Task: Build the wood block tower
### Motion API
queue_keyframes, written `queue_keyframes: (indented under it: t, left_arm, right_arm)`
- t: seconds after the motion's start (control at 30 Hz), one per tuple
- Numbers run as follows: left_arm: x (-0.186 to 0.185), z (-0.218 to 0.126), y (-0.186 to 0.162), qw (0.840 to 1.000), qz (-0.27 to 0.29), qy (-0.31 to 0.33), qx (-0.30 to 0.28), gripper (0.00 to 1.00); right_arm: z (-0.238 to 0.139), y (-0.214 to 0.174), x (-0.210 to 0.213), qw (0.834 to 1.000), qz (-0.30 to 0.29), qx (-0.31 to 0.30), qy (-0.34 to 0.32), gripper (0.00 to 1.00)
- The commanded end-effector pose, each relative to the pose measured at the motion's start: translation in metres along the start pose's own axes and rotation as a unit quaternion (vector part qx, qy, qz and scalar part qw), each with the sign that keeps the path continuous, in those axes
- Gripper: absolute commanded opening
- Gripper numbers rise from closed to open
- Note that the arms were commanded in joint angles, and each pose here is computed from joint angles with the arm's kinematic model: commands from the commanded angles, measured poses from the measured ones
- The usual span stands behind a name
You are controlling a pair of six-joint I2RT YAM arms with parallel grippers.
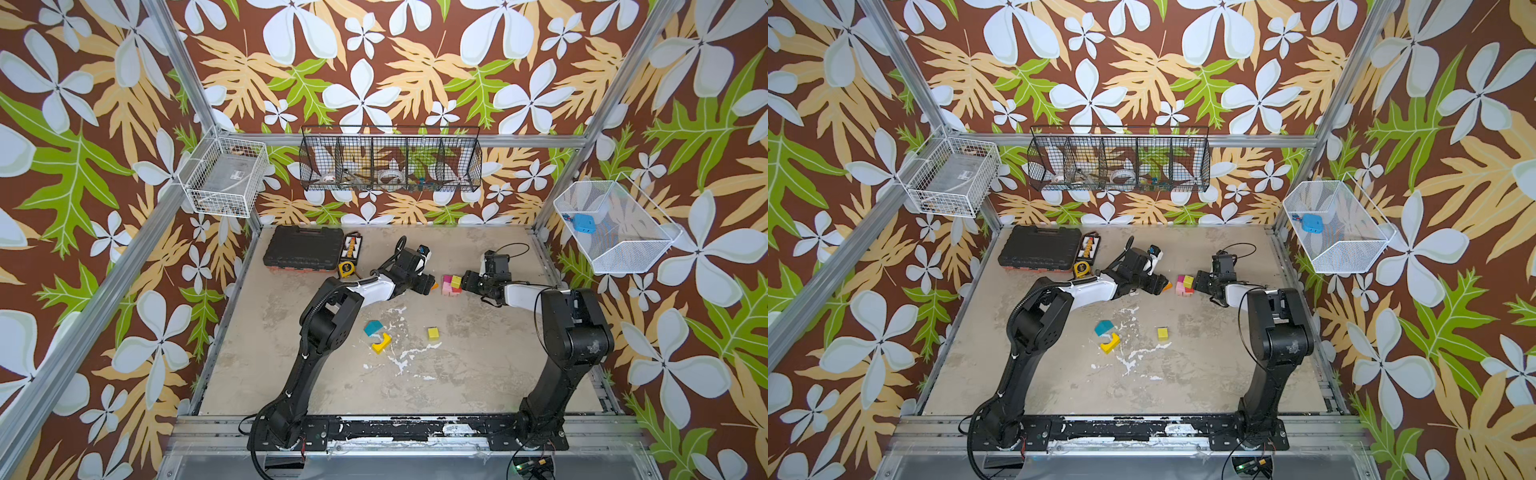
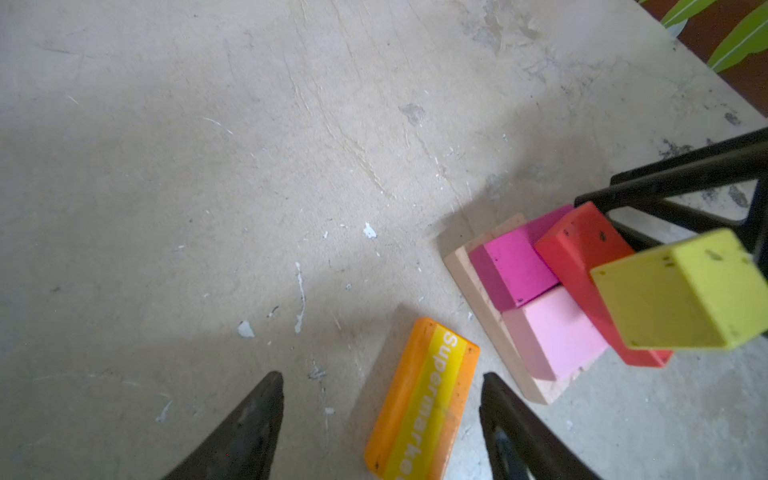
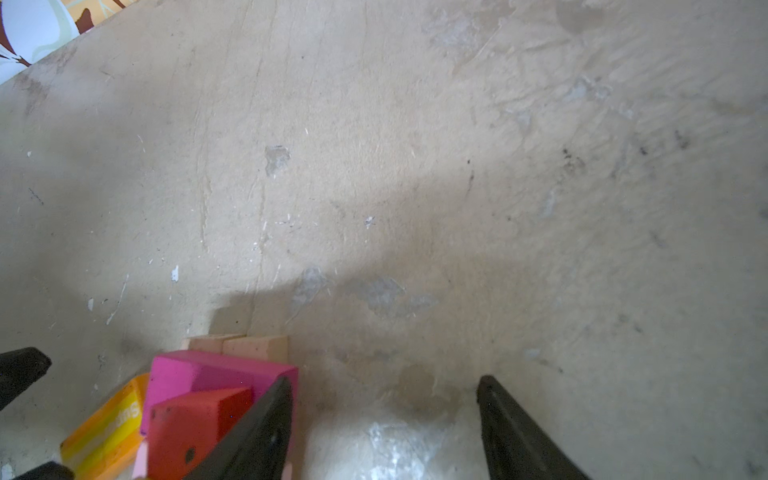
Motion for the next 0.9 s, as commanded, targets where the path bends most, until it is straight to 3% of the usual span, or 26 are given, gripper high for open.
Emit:
queue_keyframes:
  t: [0.0, 0.33, 0.57, 0.87]
  left_arm:
    - [-0.001, -0.001, -0.008, 1.0, 0.024, -0.01, 0.018, 0.75]
    - [-0.007, 0.007, -0.018, 0.998, 0.032, -0.032, 0.035, 0.66]
    - [-0.007, 0.012, -0.022, 0.998, 0.046, -0.012, 0.042, 0.6]
    - [-0.008, 0.015, -0.024, 0.997, 0.058, 0.01, 0.047, 0.36]
  right_arm:
    - [-0.002, 0.002, 0.001, 1.0, -0.002, -0.005, 0.001, 0.71]
    - [-0.001, 0.002, 0.001, 1.0, -0.003, -0.004, 0.002, 0.71]
    - [-0.001, 0.002, 0.001, 1.0, -0.004, -0.003, 0.003, 0.71]
    - [-0.002, 0.002, 0.001, 1.0, -0.004, -0.004, 0.003, 0.71]
Point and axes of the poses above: each gripper's point midway between its finger pads, its own z axis out along the fingers, its own x axis along the line the jaws close on, y = z × x, the point moved 4 cm from there along -z, back along the fingers, and after that the axes turned 3 degrees about -z, right-handed, at the moved point
